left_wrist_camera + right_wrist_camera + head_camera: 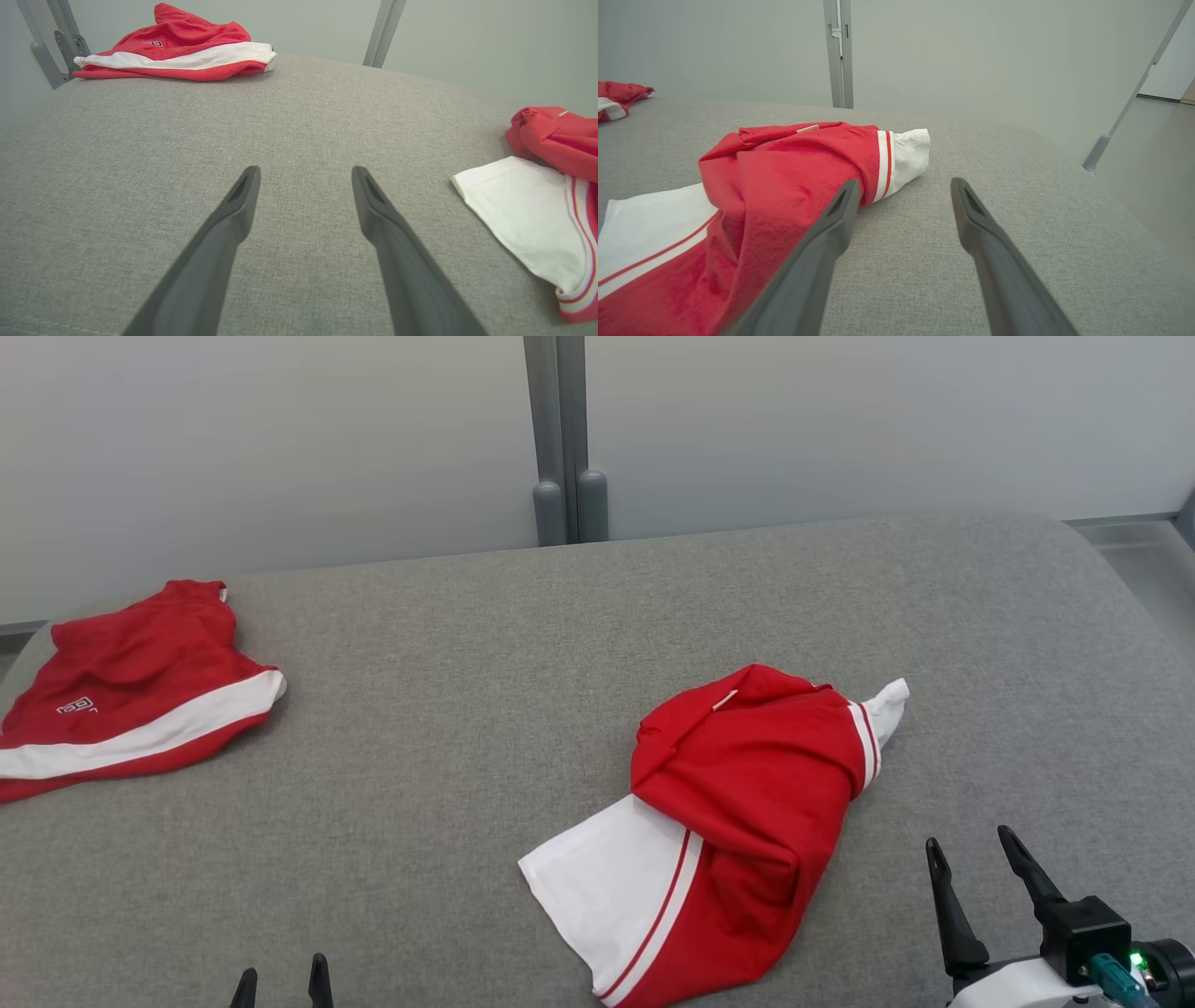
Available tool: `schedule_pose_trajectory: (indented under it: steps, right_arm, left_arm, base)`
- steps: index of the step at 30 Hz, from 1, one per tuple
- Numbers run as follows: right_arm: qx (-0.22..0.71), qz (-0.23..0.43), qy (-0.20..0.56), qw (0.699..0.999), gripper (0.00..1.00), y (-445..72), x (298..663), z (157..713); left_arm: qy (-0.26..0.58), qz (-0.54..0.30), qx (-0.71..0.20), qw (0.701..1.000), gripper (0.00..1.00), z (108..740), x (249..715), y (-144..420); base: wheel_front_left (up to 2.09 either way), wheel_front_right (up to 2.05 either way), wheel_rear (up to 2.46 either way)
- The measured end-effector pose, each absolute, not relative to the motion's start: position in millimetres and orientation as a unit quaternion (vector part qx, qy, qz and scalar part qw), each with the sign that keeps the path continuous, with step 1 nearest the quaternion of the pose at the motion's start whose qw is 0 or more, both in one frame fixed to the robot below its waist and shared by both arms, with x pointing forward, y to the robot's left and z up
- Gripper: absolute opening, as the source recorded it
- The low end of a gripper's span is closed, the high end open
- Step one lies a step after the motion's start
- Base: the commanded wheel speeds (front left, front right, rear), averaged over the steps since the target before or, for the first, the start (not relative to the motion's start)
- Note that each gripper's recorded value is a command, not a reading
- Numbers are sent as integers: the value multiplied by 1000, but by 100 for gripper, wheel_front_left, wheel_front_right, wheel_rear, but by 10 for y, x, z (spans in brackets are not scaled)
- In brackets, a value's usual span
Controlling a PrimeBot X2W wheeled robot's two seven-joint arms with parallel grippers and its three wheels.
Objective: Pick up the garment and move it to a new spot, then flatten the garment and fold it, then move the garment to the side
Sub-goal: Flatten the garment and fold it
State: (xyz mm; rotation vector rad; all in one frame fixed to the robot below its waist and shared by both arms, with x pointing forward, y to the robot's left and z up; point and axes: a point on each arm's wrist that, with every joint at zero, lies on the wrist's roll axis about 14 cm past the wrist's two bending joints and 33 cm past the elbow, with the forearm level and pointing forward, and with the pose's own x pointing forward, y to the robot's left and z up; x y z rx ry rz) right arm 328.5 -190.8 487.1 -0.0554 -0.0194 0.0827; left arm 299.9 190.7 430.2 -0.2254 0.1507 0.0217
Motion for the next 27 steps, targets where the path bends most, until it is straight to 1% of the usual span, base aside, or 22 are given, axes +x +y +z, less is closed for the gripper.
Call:
schedule_pose_trajectory:
  steps: [6,13,21,27]
  right_arm:
    - [-27,38,-10,999,100,-1929,3271,4874]
    - [-27,34,-6,999,100,-1952,3239,4849]
    - [-27,13,-5,1000,100,-2081,3194,4849]
    - [-23,-9,-1,1000,100,-2191,3127,4827]
  left_arm:
    - [78,0,-113,991,100,4293,3028,1847]
    - [97,-57,-122,986,100,4216,3152,1469]
    - [154,-163,-117,967,100,4156,3430,805]
    - [212,-214,-94,949,100,4050,3598,503]
  base:
    - [0,0,0]
    - [0,0,0]
    - [0,0,0]
    - [0,0,0]
